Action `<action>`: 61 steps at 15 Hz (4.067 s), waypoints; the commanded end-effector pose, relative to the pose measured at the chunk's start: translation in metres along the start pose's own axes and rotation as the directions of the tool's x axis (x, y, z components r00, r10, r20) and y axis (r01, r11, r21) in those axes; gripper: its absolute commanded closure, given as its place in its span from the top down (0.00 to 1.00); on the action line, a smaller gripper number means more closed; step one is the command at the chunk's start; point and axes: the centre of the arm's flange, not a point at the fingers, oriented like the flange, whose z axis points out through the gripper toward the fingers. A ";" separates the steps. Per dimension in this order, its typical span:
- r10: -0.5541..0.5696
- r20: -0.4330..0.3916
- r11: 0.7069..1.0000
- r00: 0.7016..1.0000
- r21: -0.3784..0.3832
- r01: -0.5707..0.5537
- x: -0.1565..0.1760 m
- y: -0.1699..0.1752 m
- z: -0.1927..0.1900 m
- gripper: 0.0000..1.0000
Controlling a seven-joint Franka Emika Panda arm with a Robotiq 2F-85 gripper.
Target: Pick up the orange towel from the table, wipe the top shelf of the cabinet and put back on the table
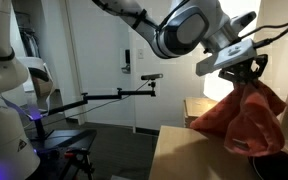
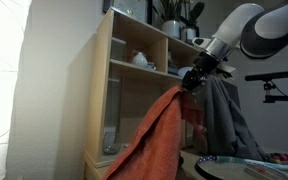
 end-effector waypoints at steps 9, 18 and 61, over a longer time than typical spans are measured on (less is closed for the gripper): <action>-0.031 -0.046 0.998 0.998 0.050 0.033 0.013 -0.025 -0.012 0.09; -0.041 -0.046 0.998 0.998 0.054 0.043 0.013 -0.027 -0.013 0.02; 0.046 -0.516 0.964 0.855 -0.202 -0.174 -0.014 0.018 -0.168 0.02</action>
